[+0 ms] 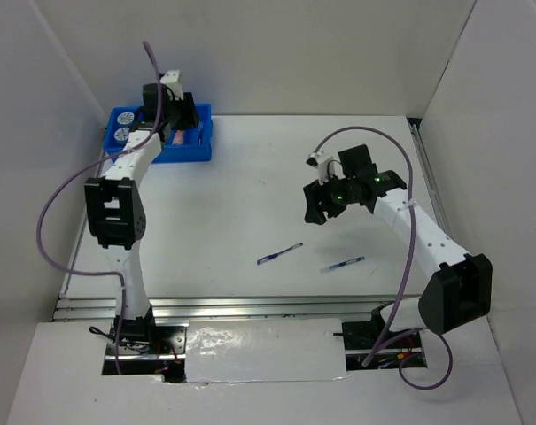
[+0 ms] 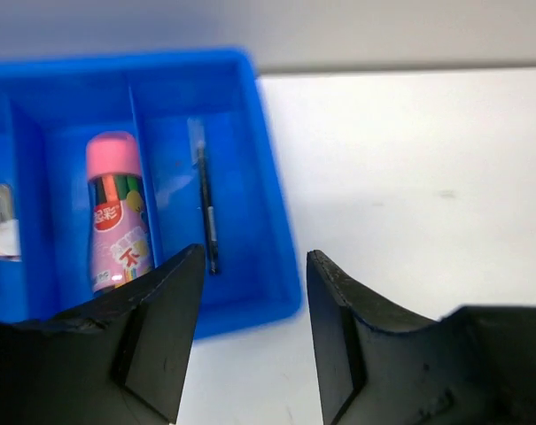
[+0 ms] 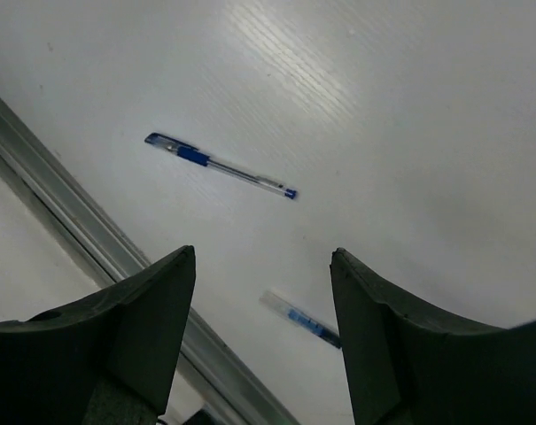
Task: Sort the stationery into containers
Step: Place the pen at the center of the board, then pick up the pen from the center of the board.
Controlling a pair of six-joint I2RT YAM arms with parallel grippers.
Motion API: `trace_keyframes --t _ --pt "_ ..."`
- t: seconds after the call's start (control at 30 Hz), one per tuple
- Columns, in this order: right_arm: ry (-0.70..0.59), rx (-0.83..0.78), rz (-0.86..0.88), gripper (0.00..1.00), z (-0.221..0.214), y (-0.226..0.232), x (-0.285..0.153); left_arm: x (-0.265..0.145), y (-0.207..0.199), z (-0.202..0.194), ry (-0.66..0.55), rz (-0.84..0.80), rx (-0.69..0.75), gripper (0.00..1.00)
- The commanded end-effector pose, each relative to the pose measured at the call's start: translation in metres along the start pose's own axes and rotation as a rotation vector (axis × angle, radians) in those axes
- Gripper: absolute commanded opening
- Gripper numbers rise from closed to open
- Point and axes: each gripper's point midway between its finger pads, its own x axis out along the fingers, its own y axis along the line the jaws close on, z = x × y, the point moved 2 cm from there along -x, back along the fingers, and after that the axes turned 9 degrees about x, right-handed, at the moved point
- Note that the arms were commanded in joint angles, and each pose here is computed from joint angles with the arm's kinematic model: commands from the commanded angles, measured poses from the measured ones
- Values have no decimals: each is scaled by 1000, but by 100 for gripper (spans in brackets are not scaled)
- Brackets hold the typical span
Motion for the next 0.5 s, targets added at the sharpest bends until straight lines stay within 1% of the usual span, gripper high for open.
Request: trace_keyframes --t 0.0,0.03,0.07,0.1,0.13,0.17,0.2,0.23,0.27,0.3,0.33,0.37,0.4,0.43,0.47 --pt "35 -303 -43 69 4 13 0 -99 -20 110 -241 -152 37 61" --pt "56 -346 -56 67 2 15 3 -132 -40 112 -253 -272 95 61" --pt "82 -389 -55 67 -1 17 6 -150 -36 112 -262 -320 119 61" --pt "122 -458 -39 66 -7 22 16 -167 -42 109 -273 -375 140 61" --pt "145 -492 -32 63 -10 25 20 -193 -48 103 -285 -414 151 62" --pt "164 -524 -18 63 -13 29 25 -208 -50 97 -288 -454 142 64" --pt "194 -564 -8 62 -20 29 33 -235 -54 101 -319 -462 151 65" --pt "212 -609 15 61 -25 39 40 -238 -53 77 -272 -469 122 65" --pt "221 -641 21 61 -29 43 46 -248 -56 69 -264 -484 122 65" --pt "261 -683 34 60 -39 49 58 -265 -59 57 -262 -484 137 65" --pt "280 -703 30 59 -44 50 64 -273 -60 46 -240 -484 130 65" --pt "299 -732 18 58 -48 50 75 -282 -62 41 -242 -480 135 65" --pt "319 -750 11 56 -54 50 82 -302 -66 42 -273 -473 167 65" --pt "328 -781 11 55 -58 55 89 -304 -68 26 -248 -472 153 65" --pt "339 -806 -4 54 -60 53 99 -310 -69 22 -246 -464 152 65"
